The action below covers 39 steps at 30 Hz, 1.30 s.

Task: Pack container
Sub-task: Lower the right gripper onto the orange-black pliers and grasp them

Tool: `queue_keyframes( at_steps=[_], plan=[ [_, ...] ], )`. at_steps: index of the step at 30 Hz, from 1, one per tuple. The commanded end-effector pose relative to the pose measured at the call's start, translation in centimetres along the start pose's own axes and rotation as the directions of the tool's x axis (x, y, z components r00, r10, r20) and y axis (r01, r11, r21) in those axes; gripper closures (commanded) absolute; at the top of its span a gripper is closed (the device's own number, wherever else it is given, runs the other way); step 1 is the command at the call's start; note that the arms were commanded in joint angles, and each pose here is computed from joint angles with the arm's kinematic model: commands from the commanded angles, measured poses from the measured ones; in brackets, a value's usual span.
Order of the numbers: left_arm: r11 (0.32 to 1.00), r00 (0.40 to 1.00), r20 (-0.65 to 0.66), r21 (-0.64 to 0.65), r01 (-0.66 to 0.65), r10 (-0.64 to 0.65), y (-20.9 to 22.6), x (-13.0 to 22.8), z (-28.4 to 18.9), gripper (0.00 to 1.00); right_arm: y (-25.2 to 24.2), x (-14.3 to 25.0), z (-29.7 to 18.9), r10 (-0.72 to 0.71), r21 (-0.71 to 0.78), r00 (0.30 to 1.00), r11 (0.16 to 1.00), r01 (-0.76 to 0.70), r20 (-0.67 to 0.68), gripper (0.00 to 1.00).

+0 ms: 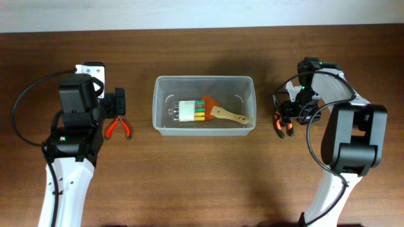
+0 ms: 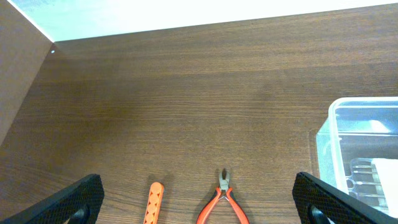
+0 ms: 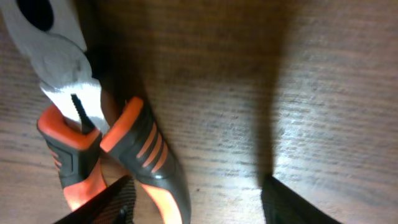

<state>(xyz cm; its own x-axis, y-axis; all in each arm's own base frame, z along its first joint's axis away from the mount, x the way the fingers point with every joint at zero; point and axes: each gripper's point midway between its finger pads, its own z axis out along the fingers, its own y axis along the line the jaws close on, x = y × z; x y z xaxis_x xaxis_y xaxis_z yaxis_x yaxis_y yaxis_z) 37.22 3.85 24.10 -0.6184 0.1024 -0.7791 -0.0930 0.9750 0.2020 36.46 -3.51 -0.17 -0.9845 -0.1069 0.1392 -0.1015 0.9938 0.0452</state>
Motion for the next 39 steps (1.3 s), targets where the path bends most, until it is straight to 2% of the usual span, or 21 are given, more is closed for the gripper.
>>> queue_keyframes(
  at_steps=[1, 12, 21, 27, 29, 32, 39],
  plan=[
    [1.0, 1.0, 0.018, -0.004, -0.011, 0.011, 0.2, -0.8, -0.2, 0.01, 0.8, 0.1, 1.9, -0.047, -0.039, 0.999, 0.998, 0.047, -0.006, 0.37],
    [1.0, 1.0, 0.018, -0.004, -0.011, 0.012, 0.2, -0.8, -0.2, 0.01, 1.3, 0.3, 2.5, -0.056, -0.023, 0.998, 0.998, 0.056, -0.017, 0.42],
    [1.0, 1.0, 0.018, -0.004, -0.011, 0.011, 0.2, -0.8, -0.2, 0.01, 1.8, 1.1, 4.3, -0.029, -0.016, 0.999, 0.999, 0.029, -0.029, 0.41],
    [1.0, 1.0, 0.018, -0.004, -0.011, 0.011, 0.2, -0.8, -0.2, 0.01, 2.7, 1.1, 4.5, -0.031, -0.062, 0.999, 0.998, 0.029, -0.019, 0.42],
    [1.0, 1.0, 0.018, -0.004, -0.011, 0.011, 0.2, -0.8, -0.2, 0.01, 2.7, 1.1, 4.5, -0.03, -0.066, 0.999, 0.997, 0.029, -0.022, 0.46],
    [1.0, 1.0, 0.018, -0.004, -0.011, 0.012, 0.2, -0.8, -0.2, 0.01, 3.0, 1.4, 4.5, -0.029, -0.081, 0.999, 0.996, 0.027, -0.029, 0.6],
    [1.0, 1.0, 0.018, -0.004, -0.011, 0.011, 0.2, -0.8, -0.2, 0.01, 3.4, 1.7, 4.5, -0.036, -0.09, 0.998, 0.995, 0.032, -0.045, 0.69]
  ],
)
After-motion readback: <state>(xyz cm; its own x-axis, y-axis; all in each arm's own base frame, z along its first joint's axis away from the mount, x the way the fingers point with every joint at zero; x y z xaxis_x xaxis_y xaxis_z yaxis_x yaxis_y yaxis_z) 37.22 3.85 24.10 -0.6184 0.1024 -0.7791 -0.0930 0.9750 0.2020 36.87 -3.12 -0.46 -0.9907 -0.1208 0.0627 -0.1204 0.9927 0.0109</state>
